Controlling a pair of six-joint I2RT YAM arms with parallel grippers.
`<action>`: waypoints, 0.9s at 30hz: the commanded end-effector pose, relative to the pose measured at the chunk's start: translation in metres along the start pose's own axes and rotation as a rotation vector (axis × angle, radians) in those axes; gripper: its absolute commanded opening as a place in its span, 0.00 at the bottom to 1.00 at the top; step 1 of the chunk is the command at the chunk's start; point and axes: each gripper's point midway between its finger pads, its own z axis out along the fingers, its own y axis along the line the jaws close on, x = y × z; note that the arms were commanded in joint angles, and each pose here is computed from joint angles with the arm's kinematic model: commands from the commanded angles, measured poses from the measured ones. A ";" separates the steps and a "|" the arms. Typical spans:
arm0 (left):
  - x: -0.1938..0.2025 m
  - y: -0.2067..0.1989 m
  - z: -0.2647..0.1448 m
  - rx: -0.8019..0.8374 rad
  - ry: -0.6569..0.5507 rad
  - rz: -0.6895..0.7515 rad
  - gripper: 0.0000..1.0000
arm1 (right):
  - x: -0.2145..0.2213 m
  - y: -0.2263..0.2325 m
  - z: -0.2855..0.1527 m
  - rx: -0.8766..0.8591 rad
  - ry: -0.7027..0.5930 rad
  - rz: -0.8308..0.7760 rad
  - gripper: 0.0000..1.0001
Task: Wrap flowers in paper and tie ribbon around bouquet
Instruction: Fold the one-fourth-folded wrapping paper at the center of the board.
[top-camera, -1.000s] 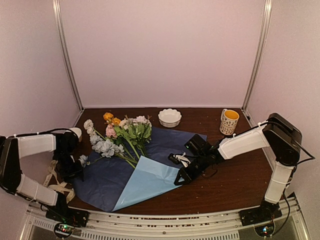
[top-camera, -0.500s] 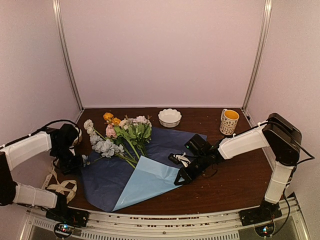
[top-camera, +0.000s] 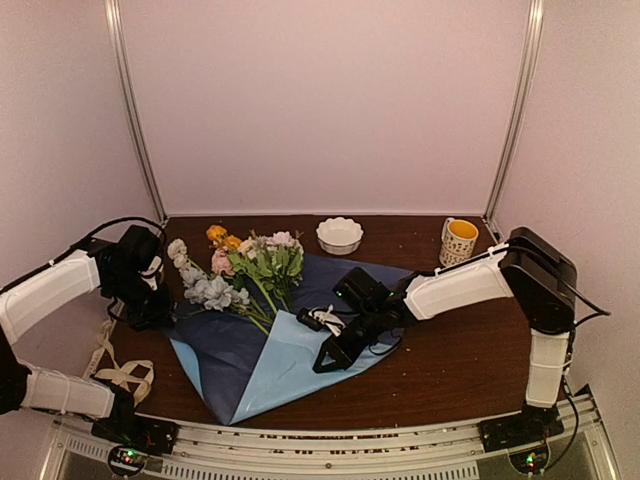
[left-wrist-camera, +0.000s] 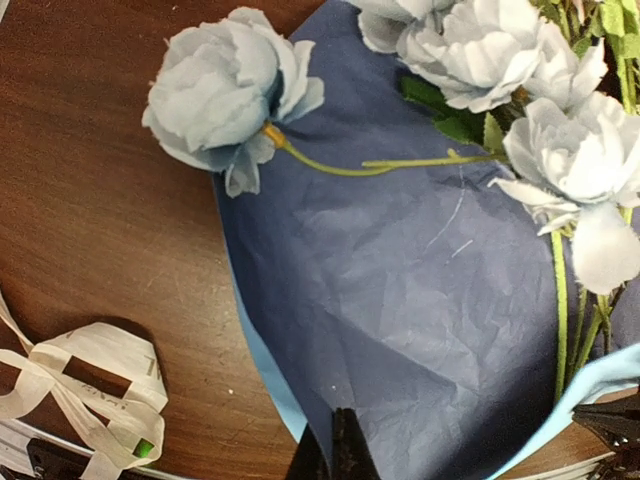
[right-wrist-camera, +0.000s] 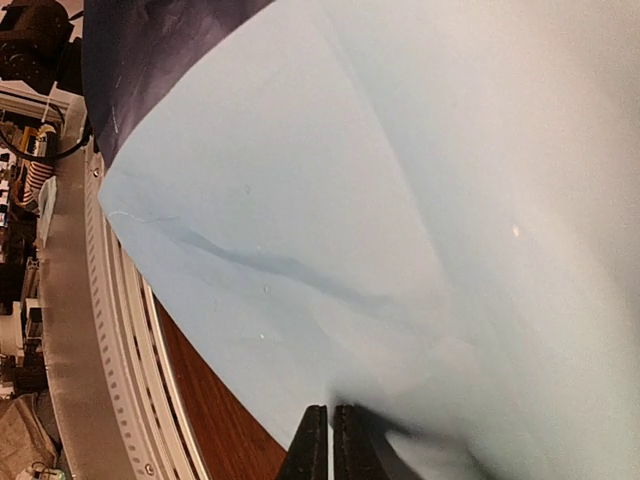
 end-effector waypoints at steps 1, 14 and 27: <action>-0.010 -0.021 -0.015 0.084 -0.048 0.005 0.00 | -0.003 -0.002 0.014 -0.024 0.033 0.043 0.06; -0.030 -0.108 -0.056 0.349 -0.149 0.089 0.00 | -0.018 -0.022 0.025 0.068 0.060 0.239 0.06; -0.063 -0.232 -0.079 0.657 -0.198 0.255 0.00 | -0.002 -0.045 0.032 0.164 0.178 0.217 0.06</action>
